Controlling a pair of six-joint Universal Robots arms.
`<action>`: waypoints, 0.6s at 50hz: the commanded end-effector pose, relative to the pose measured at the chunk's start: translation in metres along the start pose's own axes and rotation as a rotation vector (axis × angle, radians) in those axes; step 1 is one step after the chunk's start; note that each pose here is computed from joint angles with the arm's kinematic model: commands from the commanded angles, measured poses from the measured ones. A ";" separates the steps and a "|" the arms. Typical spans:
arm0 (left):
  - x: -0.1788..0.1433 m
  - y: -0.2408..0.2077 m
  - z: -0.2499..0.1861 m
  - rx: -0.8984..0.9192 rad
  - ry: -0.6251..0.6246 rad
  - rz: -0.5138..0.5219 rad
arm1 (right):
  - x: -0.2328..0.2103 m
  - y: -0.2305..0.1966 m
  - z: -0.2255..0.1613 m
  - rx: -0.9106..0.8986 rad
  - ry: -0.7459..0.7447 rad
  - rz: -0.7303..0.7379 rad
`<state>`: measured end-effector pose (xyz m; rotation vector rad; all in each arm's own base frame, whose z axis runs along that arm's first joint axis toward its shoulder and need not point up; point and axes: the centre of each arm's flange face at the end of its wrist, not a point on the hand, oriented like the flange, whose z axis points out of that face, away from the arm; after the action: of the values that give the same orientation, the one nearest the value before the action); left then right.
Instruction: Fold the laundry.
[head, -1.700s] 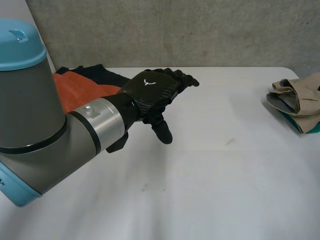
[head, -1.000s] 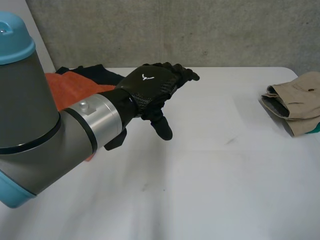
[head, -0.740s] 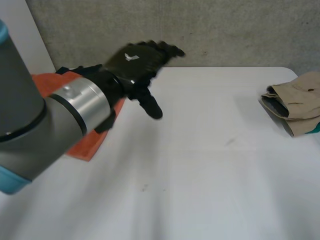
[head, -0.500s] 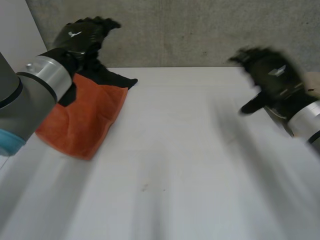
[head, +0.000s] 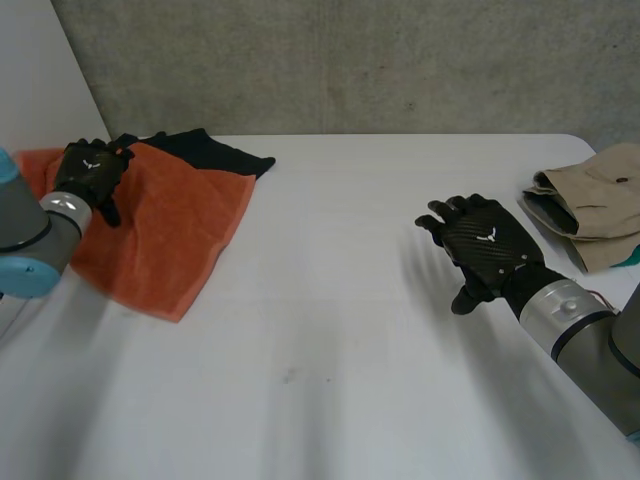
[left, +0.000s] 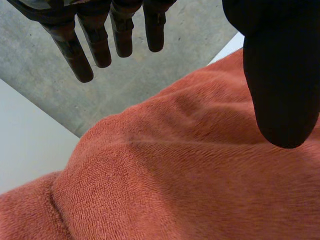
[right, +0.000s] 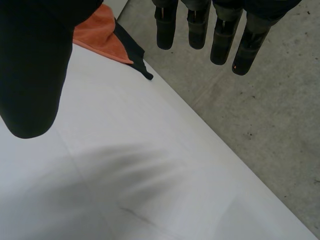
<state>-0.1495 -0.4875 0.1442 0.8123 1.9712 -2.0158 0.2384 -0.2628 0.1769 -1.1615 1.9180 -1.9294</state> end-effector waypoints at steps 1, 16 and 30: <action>0.006 0.030 0.024 0.016 0.014 -0.009 | -0.005 0.007 0.000 -0.022 -0.014 0.013; 0.038 -0.036 0.004 0.097 0.068 -0.015 | 0.001 0.009 0.002 -0.029 0.013 0.011; 0.047 -0.089 -0.020 0.261 0.101 -0.093 | 0.007 0.011 0.002 -0.038 0.032 0.014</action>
<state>-0.2346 -0.4340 0.2206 0.8631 1.9134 -2.3894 0.2328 -0.2688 0.1697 -1.1366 1.9728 -1.9238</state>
